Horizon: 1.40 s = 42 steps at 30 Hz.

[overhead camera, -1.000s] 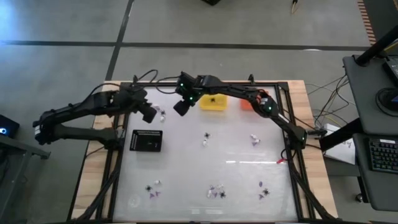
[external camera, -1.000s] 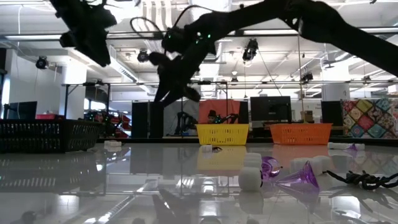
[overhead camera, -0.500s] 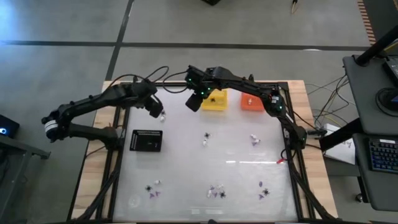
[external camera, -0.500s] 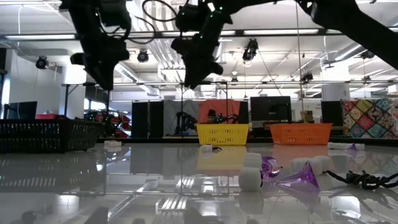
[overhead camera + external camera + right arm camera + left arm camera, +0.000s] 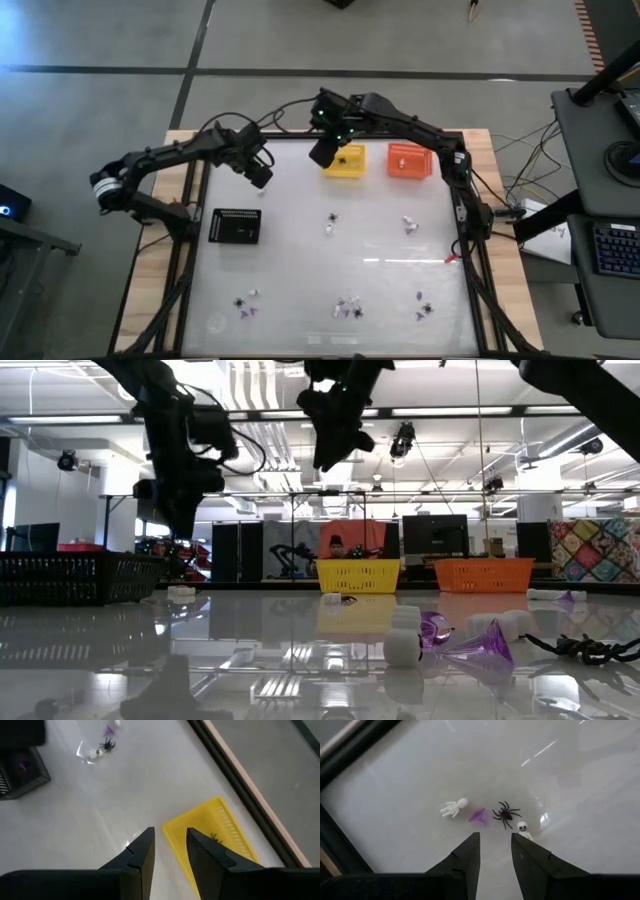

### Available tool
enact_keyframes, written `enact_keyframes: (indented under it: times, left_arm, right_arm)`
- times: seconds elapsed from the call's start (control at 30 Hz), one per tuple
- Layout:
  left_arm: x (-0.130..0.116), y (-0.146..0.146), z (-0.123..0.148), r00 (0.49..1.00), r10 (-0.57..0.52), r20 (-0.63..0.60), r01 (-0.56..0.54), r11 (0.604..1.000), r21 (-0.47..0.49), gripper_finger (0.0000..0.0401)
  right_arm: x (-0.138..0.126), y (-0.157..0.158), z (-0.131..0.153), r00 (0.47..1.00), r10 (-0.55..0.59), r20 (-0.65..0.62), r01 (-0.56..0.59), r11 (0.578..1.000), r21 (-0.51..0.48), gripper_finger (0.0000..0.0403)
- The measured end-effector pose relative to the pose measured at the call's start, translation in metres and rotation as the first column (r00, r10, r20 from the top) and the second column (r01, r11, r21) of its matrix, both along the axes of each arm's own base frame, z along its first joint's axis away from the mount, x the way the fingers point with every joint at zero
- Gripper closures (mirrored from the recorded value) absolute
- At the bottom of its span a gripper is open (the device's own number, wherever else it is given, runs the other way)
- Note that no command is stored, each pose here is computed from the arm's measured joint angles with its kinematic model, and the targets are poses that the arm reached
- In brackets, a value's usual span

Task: Sort Halloween decoration
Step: Put the black spider toy into the yellow bin

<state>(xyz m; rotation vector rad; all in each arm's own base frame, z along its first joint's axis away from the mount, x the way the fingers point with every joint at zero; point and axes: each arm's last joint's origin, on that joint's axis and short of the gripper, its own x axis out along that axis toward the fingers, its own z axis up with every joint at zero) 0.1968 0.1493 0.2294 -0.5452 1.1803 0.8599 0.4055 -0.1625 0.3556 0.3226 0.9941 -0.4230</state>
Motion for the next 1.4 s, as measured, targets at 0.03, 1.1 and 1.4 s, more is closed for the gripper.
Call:
enact_keyframes:
  times: [0.03,1.1,1.4]
  left_arm:
    - [0.001,0.002,-0.003,1.000,0.018,0.004,-0.018,1.000,-0.022,0.0308]
    - [0.028,0.043,-0.056,0.944,0.329,0.007,-0.313,0.905,-0.287,0.0308]
    - [0.030,0.044,-0.070,0.941,0.330,-0.076,-0.336,0.888,-0.313,0.0308]
  right_arm:
    - [-0.001,0.001,0.003,1.000,0.000,0.006,0.000,1.000,-0.002,0.0298]
    - [-0.009,0.005,0.005,0.991,0.119,-0.067,-0.121,0.992,-0.039,0.0298]
    - [-0.013,0.006,0.003,0.986,0.128,-0.108,-0.131,0.991,-0.021,0.0298]
